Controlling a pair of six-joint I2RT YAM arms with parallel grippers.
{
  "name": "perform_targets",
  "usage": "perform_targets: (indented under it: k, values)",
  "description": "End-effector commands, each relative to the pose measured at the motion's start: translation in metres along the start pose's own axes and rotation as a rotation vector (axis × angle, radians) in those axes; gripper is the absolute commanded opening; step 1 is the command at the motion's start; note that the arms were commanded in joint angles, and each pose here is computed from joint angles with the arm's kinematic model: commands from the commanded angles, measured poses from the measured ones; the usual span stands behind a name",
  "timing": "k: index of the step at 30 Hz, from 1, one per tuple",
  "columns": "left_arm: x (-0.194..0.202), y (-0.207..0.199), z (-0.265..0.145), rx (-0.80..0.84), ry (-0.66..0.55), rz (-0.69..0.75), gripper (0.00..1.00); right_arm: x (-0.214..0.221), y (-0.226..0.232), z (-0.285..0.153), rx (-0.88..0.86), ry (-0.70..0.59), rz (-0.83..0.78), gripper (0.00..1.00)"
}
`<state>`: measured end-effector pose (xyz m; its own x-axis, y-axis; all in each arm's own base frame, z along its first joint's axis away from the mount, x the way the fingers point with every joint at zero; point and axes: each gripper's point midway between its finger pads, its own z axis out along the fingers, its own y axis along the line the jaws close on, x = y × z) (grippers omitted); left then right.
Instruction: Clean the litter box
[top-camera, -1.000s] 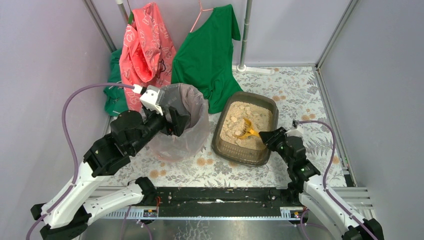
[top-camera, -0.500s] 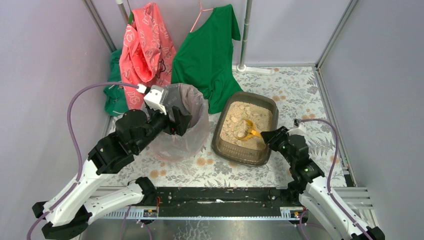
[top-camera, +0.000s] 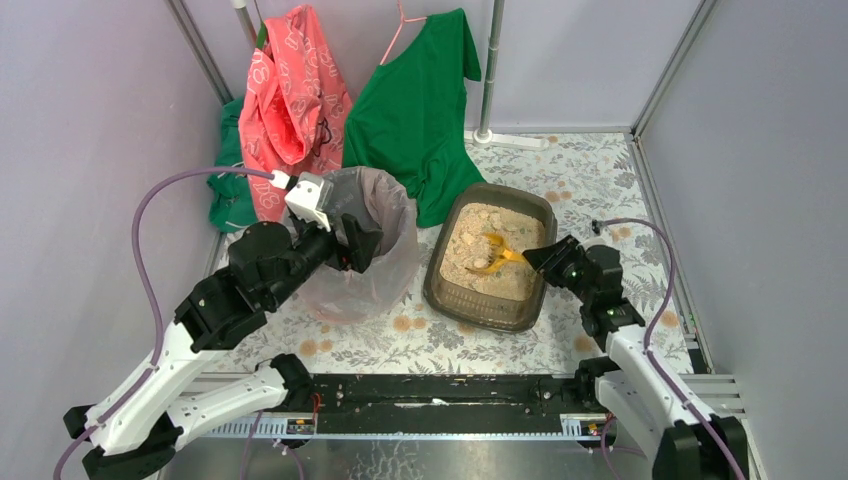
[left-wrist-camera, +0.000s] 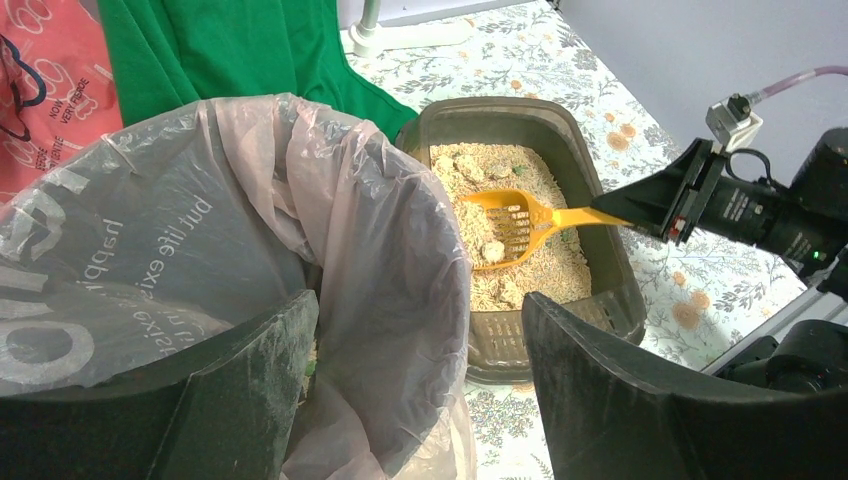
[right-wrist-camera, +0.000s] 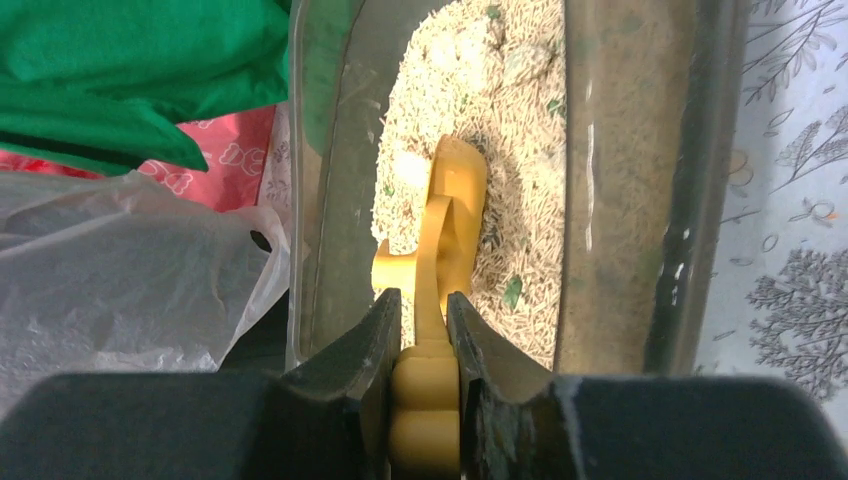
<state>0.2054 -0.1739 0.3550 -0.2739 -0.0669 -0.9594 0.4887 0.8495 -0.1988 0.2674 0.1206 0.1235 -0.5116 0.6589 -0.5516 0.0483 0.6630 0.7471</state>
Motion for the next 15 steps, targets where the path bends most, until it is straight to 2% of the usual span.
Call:
perform_targets:
  k: [1,9,15]
  values:
    - [-0.011,-0.005,0.002,0.019,-0.054,-0.024,0.82,-0.036,0.034,0.001,-0.193,0.017,0.003,0.0]
    - [-0.009,-0.003,0.006,0.002,-0.048,-0.017,0.82,-0.053,0.026,0.005,-0.312,0.102,0.03,0.0]
    - [-0.006,-0.004,0.009,0.003,-0.036,-0.014,0.82,-0.055,0.038,0.003,-0.499,0.127,0.132,0.0]
